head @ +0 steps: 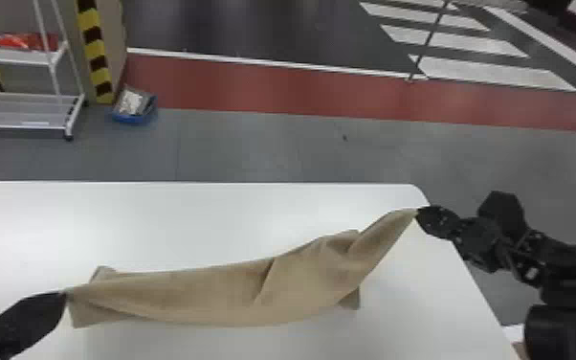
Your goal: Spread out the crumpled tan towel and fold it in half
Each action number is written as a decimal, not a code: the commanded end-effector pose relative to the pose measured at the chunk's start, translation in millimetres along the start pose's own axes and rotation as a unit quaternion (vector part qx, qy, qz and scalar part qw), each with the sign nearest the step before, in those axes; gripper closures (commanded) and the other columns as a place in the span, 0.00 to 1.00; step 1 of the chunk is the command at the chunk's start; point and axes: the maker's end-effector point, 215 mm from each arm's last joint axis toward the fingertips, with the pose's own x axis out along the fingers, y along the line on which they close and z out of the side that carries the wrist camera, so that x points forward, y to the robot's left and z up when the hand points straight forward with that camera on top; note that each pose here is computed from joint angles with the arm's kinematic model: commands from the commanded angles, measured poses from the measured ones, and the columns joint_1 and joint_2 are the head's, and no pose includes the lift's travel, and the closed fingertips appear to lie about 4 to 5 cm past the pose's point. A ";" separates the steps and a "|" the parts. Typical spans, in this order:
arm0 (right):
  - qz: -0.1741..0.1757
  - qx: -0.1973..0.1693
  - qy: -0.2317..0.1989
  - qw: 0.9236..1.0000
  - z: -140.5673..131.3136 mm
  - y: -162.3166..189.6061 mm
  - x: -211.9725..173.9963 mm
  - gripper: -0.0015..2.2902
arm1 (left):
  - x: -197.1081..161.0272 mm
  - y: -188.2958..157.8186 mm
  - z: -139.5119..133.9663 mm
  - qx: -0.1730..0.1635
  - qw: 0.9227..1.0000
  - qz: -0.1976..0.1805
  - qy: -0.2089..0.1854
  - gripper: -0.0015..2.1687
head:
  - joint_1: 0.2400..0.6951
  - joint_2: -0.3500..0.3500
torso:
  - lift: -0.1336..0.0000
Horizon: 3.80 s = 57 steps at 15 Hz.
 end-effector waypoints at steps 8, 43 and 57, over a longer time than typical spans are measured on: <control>-0.114 0.040 -0.001 0.993 31.6 -89.2 -8.9 0.57 | 45.2 45.7 114.2 -0.006 0.998 0.010 -0.067 0.75 | 1.00 0.12 | 1.00; -0.042 0.042 0.074 0.996 -96.8 21.6 -61.2 0.57 | 35.5 71.8 -42.6 -0.029 0.999 -0.034 0.027 0.75 | 1.00 0.10 | 1.00; -0.012 0.075 0.131 0.988 -85.5 -22.3 62.3 0.57 | 160.1 98.8 -9.8 -0.008 0.990 -0.035 0.138 0.75 | 1.00 0.17 | 1.00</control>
